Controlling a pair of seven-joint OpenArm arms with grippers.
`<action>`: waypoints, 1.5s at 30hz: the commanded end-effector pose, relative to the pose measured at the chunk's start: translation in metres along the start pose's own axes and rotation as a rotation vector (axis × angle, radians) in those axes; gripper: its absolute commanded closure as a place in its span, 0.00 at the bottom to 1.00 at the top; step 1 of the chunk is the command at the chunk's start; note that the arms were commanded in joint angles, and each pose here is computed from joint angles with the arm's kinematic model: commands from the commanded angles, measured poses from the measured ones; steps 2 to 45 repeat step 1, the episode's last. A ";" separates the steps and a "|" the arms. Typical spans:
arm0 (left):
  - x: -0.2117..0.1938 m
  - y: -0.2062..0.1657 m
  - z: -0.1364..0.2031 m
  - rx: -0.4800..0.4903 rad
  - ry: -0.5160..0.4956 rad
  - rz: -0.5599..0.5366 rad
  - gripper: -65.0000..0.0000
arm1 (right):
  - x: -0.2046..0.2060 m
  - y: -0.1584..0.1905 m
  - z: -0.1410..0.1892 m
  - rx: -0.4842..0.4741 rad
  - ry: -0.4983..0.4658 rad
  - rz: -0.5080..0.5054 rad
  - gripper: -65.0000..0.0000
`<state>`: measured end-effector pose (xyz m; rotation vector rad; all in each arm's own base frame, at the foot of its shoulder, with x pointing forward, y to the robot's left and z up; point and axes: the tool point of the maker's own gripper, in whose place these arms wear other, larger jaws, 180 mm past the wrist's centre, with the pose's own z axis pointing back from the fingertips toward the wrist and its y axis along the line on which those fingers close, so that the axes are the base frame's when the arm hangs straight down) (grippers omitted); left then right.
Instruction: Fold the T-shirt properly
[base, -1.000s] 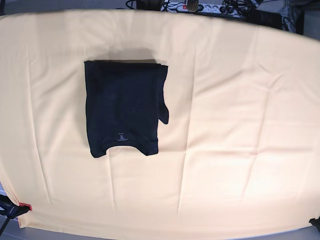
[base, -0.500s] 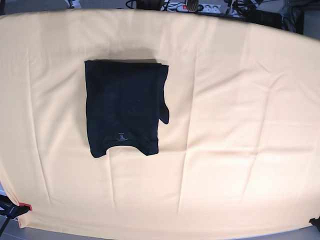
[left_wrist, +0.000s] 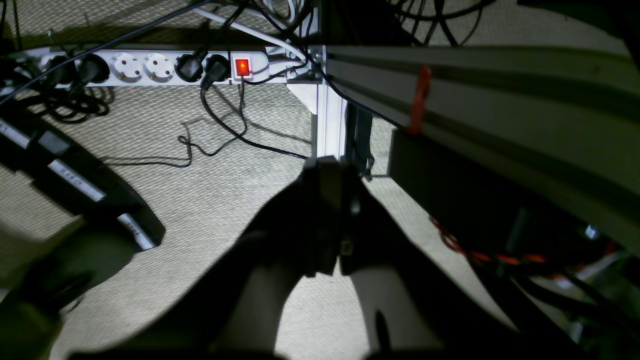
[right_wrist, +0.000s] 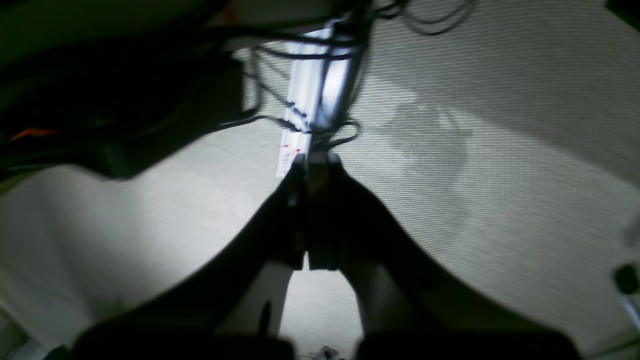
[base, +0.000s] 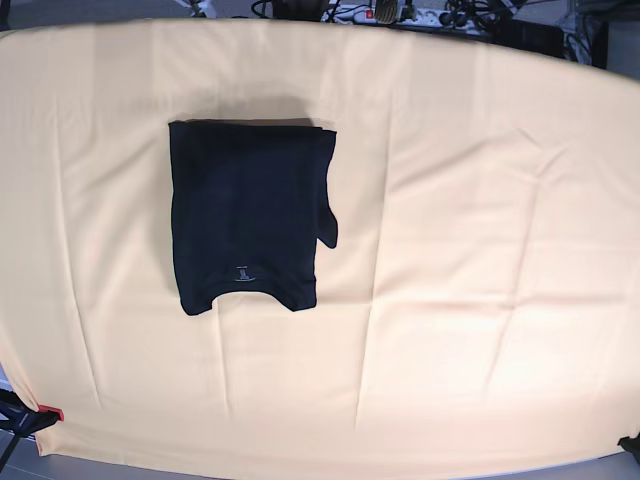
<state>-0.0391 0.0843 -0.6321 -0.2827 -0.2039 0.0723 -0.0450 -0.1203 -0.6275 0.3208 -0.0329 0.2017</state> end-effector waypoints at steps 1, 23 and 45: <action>-0.005 -0.006 0.001 -0.007 -0.001 0.006 1.00 | 0.000 -0.002 0.001 -0.003 -0.007 -0.005 1.00; -0.005 -0.006 0.001 -0.007 -0.001 0.006 1.00 | 0.000 -0.002 0.001 -0.003 -0.007 -0.005 1.00; -0.005 -0.006 0.001 -0.007 -0.001 0.006 1.00 | 0.000 -0.002 0.001 -0.003 -0.007 -0.005 1.00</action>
